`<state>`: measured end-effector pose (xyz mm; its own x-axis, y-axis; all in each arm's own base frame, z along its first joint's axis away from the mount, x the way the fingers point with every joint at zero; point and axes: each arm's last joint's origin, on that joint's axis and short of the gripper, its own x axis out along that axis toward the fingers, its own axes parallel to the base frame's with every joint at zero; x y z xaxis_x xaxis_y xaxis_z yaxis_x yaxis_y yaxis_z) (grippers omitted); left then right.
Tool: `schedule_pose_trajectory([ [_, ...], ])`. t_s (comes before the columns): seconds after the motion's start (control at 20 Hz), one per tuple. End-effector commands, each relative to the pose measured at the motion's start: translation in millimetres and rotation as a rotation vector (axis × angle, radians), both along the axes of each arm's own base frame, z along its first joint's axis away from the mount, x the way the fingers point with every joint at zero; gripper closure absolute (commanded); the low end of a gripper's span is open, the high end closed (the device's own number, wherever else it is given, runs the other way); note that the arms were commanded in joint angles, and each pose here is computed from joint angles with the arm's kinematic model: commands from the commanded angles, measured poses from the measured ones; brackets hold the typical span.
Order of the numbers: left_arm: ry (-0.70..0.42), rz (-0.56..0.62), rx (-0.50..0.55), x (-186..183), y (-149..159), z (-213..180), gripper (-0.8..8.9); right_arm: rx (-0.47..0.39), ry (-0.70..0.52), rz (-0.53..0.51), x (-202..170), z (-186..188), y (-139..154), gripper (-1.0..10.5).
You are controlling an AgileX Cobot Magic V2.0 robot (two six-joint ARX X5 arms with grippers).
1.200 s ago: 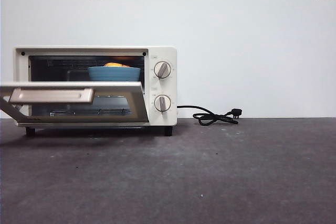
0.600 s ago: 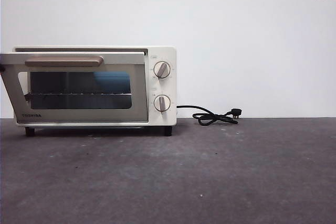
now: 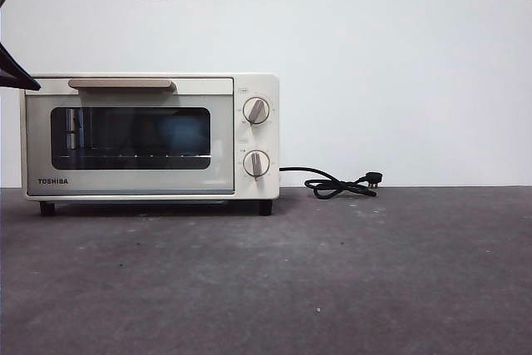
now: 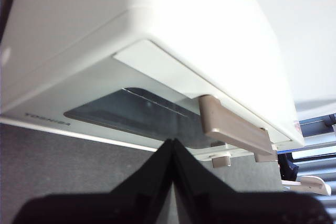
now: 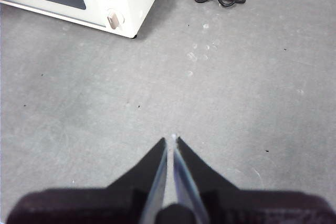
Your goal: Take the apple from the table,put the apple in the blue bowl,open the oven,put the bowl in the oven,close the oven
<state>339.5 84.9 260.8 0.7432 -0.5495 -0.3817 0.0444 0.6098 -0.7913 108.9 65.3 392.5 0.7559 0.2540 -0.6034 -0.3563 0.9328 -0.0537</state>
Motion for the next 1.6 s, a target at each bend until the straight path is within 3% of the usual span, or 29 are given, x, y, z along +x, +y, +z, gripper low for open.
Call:
schedule_pose_trajectory([
  [0.05,-0.011,-0.027,-0.017,0.7,-3.1,2.4,8.21,0.006,0.004,-0.009,0.9,-2.1,0.5,9.4],
  [0.15,-0.011,-0.069,-0.038,0.0,-6.0,2.3,8.21,-0.007,0.012,-0.013,0.2,-3.1,-0.2,9.6],
  [0.3,-0.001,-0.155,-0.039,-6.0,-12.8,1.4,8.21,-0.101,0.020,-0.099,-5.4,-6.4,-7.7,9.6],
  [0.65,0.039,-0.312,0.313,-52.3,-49.3,20.9,8.18,-0.121,-0.032,-0.220,-31.2,-3.2,-28.8,9.4],
  [1.1,-0.191,-0.338,0.537,-135.9,-88.7,93.0,8.18,-0.130,0.023,-0.242,-26.4,-7.5,-25.6,9.4],
  [1.4,-0.244,-0.347,0.562,-194.1,-98.8,112.7,8.17,-0.155,0.052,-0.240,-21.2,-10.3,-22.1,9.4],
  [1.6,-0.244,-0.341,0.551,-205.2,-99.0,115.0,8.17,-0.168,0.067,-0.239,-16.3,-11.8,-18.9,9.4],
])
